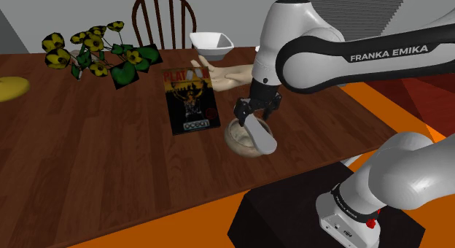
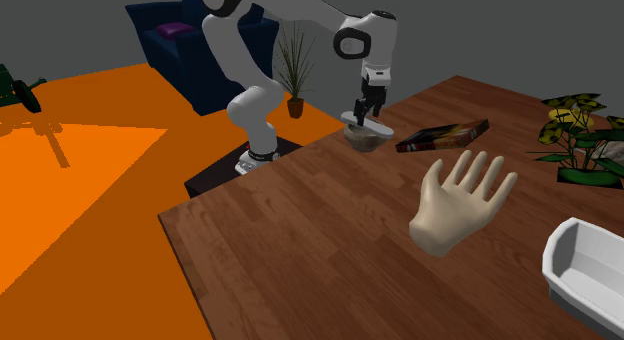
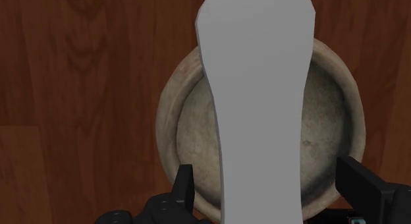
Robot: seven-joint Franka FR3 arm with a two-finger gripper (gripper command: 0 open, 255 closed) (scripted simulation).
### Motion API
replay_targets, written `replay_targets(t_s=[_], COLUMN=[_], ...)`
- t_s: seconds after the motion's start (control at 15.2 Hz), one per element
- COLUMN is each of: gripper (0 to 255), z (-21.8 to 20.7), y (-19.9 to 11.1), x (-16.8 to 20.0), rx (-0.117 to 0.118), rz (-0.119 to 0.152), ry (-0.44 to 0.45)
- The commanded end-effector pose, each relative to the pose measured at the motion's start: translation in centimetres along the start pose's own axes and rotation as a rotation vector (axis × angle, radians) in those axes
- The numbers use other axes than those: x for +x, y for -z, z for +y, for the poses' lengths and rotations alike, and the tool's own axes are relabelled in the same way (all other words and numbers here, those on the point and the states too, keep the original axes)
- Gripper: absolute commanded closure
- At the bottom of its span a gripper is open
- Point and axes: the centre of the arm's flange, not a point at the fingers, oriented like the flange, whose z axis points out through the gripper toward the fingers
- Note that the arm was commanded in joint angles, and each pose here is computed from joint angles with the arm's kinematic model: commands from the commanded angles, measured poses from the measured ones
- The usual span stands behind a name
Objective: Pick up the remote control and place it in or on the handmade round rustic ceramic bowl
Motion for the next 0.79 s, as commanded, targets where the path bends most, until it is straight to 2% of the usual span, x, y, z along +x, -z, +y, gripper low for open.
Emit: replay_targets(t_s=[0.0, 0.07, 0.33, 0.73], gripper=[0, 0, 0, 0], z=[0.0, 0.0, 0.0, 0.0], y=[0.0, 0.0, 5.0, 5.0], x=[0.0, 0.0, 0.0, 0.0], rx=[0.0, 0.0, 0.0, 0.0], rz=[0.0, 0.0, 0.0, 0.0], ry=[0.0, 0.0, 0.0, 0.0])
